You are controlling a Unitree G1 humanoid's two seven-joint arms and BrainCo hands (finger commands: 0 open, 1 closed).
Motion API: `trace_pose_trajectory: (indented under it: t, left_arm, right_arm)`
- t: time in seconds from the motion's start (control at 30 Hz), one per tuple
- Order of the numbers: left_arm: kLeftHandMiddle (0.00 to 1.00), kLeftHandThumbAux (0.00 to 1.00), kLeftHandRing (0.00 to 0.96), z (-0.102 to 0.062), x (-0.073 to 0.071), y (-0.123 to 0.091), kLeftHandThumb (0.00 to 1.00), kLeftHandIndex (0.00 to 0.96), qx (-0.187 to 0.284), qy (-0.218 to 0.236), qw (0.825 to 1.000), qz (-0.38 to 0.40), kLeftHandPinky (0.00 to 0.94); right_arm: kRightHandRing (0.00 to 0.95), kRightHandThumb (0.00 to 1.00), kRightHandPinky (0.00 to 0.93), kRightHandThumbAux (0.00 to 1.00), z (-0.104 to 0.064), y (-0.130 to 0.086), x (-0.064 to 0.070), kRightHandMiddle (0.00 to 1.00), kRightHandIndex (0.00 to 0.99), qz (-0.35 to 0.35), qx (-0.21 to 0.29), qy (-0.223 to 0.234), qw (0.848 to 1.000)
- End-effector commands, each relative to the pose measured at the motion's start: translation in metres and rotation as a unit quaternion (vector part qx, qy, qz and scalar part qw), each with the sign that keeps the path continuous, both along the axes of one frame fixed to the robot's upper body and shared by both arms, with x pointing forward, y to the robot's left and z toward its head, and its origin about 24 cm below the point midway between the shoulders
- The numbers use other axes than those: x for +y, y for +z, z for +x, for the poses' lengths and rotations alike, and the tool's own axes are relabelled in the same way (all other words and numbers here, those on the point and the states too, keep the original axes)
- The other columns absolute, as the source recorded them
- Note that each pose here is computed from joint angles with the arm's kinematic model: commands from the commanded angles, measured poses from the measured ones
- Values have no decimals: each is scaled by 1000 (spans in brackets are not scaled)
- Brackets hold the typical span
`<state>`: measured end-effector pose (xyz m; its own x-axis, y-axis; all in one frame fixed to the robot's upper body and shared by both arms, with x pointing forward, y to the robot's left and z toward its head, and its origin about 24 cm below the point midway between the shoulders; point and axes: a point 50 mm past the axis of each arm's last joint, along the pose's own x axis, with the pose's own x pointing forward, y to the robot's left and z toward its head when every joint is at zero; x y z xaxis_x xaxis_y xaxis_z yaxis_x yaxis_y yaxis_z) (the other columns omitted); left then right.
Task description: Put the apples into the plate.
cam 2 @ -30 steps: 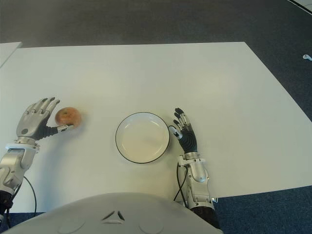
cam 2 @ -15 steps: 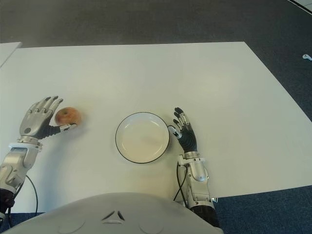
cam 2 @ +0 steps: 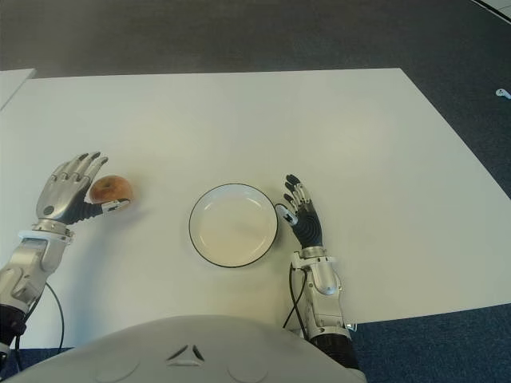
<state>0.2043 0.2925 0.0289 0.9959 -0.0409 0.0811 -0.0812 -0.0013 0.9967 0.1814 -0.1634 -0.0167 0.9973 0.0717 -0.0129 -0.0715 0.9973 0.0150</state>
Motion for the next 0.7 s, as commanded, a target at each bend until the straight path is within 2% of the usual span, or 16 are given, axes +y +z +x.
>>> trace_pose_trajectory:
  t: [0.03, 0.43, 0.7]
  left_arm:
    - [0, 219, 0, 3, -3, -1, 361, 0, 1, -7, 1000, 0, 0]
    - [0, 251, 0, 8, -14, -3, 337, 0, 6, -15, 1000, -4, 3]
    - [0, 268, 0, 12, -20, -3, 338, 0, 26, -18, 999, -2, 8]
  right_arm:
    - [0, 209, 0, 495, -16, -24, -2, 0, 0, 3, 72, -8, 997]
    - [0, 211, 0, 495, -17, -25, -1, 0, 0, 6, 72, -12, 997]
    - [0, 208, 0, 497, -18, -24, -1, 0, 0, 6, 73, -14, 997]
